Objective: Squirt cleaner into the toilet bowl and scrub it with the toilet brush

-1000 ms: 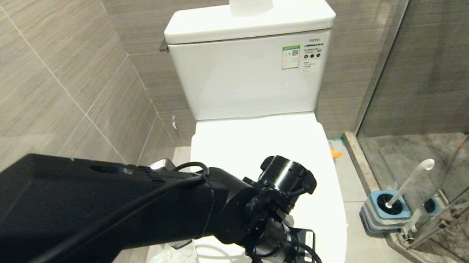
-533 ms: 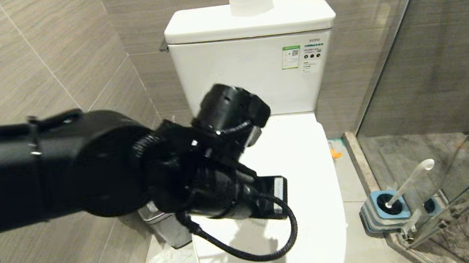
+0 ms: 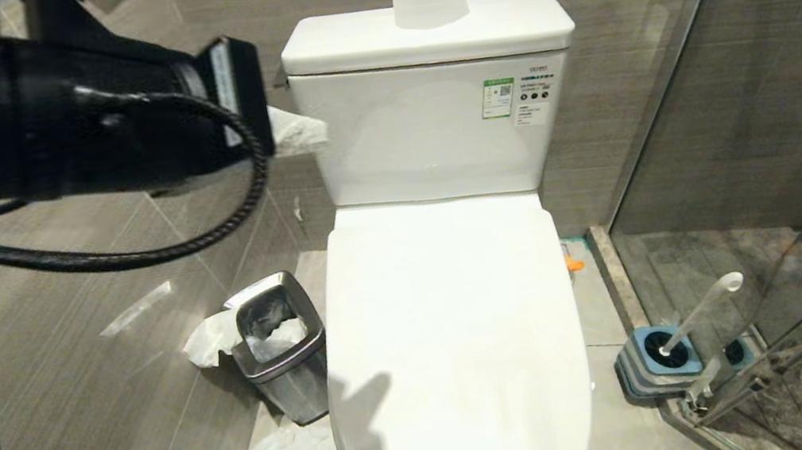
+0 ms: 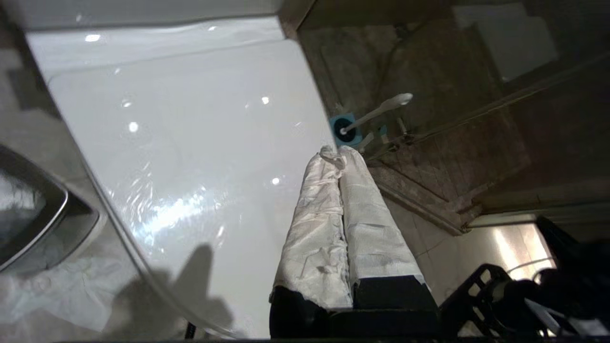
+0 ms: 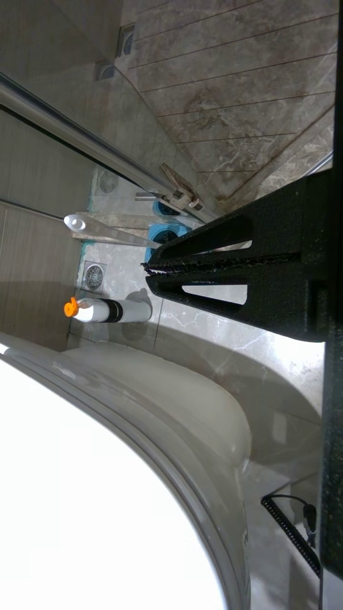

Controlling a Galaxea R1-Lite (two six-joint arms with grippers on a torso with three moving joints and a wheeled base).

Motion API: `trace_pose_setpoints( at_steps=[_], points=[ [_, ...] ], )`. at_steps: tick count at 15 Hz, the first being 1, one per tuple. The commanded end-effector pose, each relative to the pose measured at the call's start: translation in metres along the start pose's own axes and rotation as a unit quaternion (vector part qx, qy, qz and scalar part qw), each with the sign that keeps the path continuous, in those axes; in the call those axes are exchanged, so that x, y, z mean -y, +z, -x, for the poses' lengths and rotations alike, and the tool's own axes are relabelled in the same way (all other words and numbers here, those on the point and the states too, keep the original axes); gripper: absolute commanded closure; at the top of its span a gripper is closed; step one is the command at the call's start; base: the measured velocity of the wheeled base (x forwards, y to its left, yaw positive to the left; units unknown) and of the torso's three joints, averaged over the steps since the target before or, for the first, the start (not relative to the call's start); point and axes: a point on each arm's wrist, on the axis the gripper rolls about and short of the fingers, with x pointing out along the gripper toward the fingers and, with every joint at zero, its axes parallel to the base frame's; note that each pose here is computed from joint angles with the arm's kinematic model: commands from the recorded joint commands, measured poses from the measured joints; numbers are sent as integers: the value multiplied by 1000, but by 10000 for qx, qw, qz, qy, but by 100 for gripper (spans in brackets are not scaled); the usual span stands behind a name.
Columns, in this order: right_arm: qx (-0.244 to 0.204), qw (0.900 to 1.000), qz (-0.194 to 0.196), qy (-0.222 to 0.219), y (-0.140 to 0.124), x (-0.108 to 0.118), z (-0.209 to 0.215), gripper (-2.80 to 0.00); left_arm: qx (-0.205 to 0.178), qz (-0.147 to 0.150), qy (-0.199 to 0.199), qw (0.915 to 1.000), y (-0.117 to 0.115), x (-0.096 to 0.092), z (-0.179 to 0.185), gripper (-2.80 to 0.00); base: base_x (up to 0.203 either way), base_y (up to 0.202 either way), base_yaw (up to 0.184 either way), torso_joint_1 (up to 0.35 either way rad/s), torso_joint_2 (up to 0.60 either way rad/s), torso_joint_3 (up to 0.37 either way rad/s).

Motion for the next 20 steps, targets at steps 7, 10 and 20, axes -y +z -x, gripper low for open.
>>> trace_pose_setpoints(
  at_steps=[7, 10, 20],
  points=[
    [-6, 10000, 0, -6, 0, 0, 0, 0, 1821, 343, 94, 9826, 63, -15, 65, 0, 0, 0, 0, 0, 0, 0],
    [-6, 10000, 0, 0, 0, 0, 0, 0, 1954, -4, 1530, 9687, 65, -35, 55, 0, 0, 0, 0, 0, 0, 0],
    [-6, 10000, 0, -7, 0, 0, 0, 0, 1760, -1627, 2576, 9361, 33, -35, 144, 0, 0, 0, 0, 0, 0, 0]
  ],
)
